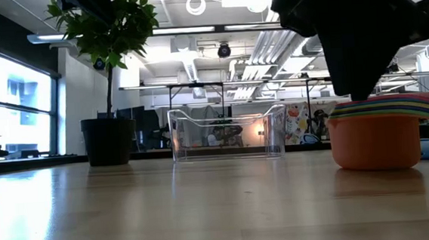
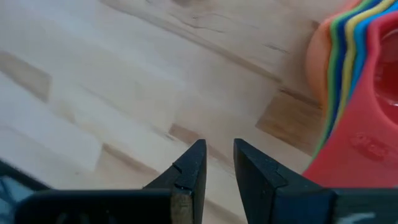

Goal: Nest measuring cups in basket
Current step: Stack the red measuring cup on top of the light blue measuring cup, then stack the blue measuring cup on top of the red measuring cup

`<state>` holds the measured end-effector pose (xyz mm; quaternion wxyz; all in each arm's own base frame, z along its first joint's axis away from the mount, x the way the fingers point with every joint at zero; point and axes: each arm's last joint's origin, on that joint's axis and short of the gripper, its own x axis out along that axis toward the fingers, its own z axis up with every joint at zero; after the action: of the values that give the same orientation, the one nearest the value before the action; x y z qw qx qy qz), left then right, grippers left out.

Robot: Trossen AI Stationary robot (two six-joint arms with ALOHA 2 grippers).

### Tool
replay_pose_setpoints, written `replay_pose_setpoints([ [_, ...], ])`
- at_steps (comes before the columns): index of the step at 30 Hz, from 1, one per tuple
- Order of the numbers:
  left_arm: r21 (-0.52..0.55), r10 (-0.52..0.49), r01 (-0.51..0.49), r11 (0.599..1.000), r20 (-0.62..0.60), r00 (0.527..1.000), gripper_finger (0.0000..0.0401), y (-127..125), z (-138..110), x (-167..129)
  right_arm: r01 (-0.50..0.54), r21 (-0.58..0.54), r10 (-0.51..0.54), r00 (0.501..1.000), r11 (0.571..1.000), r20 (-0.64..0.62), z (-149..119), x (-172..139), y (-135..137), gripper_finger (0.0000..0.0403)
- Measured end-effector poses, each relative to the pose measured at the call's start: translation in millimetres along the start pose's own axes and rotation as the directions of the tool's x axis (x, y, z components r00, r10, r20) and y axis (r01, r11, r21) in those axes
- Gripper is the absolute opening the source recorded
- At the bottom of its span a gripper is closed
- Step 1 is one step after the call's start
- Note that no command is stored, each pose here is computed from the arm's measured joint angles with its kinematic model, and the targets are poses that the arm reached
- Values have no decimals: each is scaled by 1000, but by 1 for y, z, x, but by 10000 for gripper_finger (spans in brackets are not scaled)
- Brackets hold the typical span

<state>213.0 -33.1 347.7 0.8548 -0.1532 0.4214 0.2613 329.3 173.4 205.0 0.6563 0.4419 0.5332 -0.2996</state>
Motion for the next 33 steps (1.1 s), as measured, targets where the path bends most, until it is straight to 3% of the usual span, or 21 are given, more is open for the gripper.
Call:
replay_pose_setpoints([
  [19, 0, -4, 4, 1000, -5, 1000, 62, 0, 0, 0, 157, 55, -155, 987, 986, -42, -1, 4, -13, 73],
  [28, 1, -5, 5, 1000, -6, 1000, 62, 0, 0, 0, 89, 38, -88, 995, 995, -41, -2, 4, -7, 73],
  [33, 16, -6, 6, 1000, -6, 1000, 62, 0, 0, 0, 26, 49, -26, 1000, 998, -6, 0, -12, -6, 73],
])
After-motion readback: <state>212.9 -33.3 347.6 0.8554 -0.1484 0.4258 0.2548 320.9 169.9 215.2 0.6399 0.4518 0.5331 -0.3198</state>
